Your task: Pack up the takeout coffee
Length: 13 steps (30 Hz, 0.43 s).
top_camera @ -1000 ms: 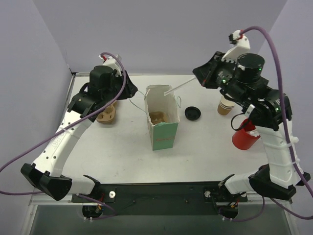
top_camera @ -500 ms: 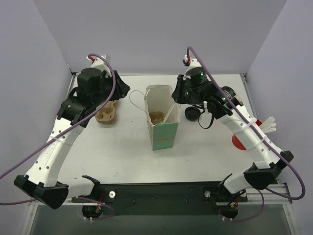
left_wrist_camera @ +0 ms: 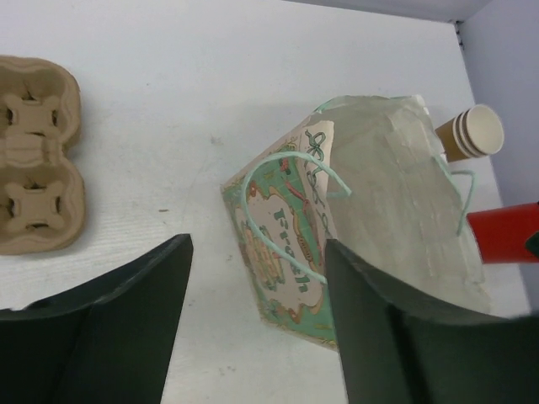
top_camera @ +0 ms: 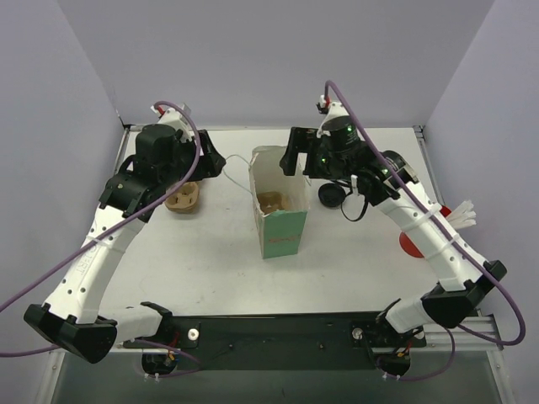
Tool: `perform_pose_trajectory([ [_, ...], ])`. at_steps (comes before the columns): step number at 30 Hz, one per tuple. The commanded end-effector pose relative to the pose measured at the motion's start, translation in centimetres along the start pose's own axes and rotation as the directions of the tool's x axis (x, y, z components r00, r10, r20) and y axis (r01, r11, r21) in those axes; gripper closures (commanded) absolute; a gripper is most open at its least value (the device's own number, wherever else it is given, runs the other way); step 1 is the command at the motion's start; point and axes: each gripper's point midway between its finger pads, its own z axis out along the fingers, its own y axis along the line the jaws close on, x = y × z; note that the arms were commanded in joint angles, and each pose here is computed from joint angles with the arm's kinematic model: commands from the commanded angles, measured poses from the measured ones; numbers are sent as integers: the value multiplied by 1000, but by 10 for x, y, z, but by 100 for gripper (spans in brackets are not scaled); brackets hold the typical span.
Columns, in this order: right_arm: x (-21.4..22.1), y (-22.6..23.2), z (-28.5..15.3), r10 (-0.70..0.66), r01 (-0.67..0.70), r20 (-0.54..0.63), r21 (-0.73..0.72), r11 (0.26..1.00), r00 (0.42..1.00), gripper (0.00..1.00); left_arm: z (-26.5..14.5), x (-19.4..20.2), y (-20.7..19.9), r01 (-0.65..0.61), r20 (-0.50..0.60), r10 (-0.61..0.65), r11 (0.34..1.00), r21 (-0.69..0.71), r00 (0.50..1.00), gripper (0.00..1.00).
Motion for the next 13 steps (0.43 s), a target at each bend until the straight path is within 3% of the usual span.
perform_pose_trajectory([
  [1,-25,-40,-35,85,-94,122,69,993,989,11,-9,-2,11,-11,20,12,999,-46,1000,19],
  [6,-22,-96,-62,157,-190,194,165,968,968,8,-17,3,36,-2,42,9,988,-155,999,15],
  [13,-14,-113,-73,181,-222,215,187,957,960,7,-21,0,40,-6,59,16,985,-174,998,10],
])
